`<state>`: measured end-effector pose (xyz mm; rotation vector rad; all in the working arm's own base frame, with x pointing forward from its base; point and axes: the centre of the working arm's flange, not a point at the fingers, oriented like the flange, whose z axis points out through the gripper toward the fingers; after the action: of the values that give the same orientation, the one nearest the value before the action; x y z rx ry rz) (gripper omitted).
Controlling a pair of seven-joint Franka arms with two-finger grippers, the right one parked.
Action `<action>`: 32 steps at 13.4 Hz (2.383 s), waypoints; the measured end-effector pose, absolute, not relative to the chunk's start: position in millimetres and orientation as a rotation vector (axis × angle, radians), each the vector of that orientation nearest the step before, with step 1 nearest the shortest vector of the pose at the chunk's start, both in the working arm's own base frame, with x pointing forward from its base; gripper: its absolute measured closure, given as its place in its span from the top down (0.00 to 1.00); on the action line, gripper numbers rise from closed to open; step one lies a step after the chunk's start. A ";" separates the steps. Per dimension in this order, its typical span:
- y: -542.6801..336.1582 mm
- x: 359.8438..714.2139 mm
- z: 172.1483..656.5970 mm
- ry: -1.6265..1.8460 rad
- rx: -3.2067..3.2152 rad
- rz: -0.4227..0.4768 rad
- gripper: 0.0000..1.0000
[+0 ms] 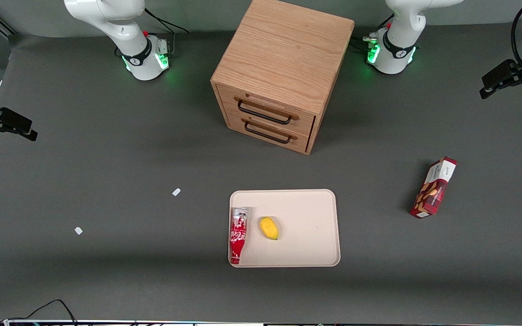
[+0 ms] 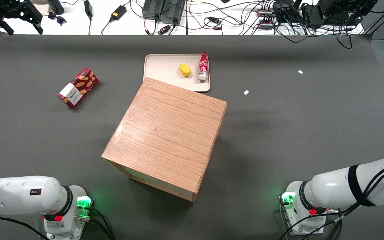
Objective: Place red cookie box on tray
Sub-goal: 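Move the open left gripper down over the red plaid cookie box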
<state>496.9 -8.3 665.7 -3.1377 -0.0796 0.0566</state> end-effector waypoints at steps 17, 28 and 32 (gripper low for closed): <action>1.6 612.2 430.6 0.447 -3.085 0.060 1.00; 39.1 589.1 246.7 0.769 -3.007 -0.020 1.00; 39.5 582.8 229.2 0.770 -3.011 0.001 0.74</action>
<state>582.8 39.5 229.2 -3.0114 0.7701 0.0012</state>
